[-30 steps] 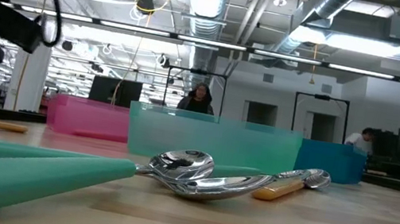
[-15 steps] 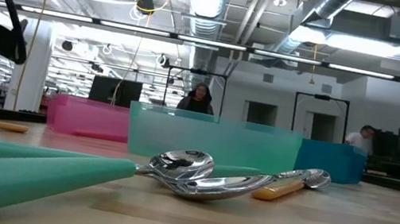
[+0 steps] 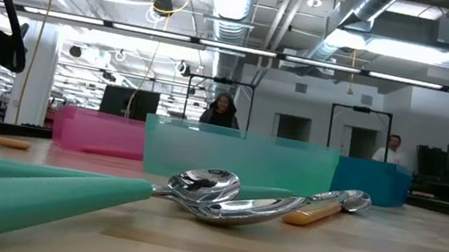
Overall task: Sort silverware by color (type)
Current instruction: Put the left orange spoon into the red bin
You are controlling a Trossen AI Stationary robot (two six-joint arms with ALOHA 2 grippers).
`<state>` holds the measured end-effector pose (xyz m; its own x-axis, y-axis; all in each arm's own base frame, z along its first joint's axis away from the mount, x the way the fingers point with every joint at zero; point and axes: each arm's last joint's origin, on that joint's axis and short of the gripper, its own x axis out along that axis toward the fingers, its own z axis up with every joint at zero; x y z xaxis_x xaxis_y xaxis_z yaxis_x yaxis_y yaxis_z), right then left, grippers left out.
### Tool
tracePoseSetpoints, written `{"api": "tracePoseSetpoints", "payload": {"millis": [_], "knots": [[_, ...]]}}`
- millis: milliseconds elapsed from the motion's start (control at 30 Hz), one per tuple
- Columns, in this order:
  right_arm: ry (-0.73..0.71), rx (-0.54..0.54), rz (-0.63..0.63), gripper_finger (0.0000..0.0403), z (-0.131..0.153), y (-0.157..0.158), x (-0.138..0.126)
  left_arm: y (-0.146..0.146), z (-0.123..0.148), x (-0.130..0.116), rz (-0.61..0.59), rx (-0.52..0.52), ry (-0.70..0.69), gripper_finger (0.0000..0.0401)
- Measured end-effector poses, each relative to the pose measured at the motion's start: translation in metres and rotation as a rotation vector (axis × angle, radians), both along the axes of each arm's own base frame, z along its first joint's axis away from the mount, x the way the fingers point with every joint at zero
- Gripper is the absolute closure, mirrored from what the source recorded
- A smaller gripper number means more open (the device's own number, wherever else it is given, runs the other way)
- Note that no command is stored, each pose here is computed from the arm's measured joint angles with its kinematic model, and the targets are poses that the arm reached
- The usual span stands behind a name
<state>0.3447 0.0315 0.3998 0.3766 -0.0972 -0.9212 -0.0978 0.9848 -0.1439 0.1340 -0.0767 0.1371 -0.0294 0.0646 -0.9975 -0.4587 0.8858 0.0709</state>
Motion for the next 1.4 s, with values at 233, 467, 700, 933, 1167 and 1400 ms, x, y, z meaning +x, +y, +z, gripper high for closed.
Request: {"api": "tracePoseSetpoints", "payload": {"millis": [233, 467, 700, 933, 1167, 1400], "knots": [[-0.003, 0.009, -0.019, 0.0242, 0.000, 0.000, 0.000, 0.000, 0.000, 0.000, -0.006, 0.000, -0.001, 0.0387], [-0.014, 0.002, 0.010, 0.0242, 0.001, 0.001, 0.001, -0.002, 0.006, 0.006, -0.002, 0.039, -0.053, 0.0390], [-0.119, -0.037, 0.112, 0.0242, 0.006, 0.002, 0.011, -0.010, 0.037, 0.030, -0.043, 0.119, -0.241, 0.0391], [-0.152, -0.045, 0.139, 0.0242, 0.007, 0.003, 0.014, -0.013, 0.070, 0.038, -0.069, 0.299, -0.478, 0.0392], [-0.262, -0.018, 0.184, 0.0242, 0.013, 0.015, 0.021, -0.012, 0.089, 0.029, -0.044, 0.444, -0.704, 0.0392], [-0.363, 0.048, 0.217, 0.0242, 0.002, 0.011, 0.020, -0.011, 0.104, 0.020, -0.050, 0.516, -0.835, 0.0388]]}}
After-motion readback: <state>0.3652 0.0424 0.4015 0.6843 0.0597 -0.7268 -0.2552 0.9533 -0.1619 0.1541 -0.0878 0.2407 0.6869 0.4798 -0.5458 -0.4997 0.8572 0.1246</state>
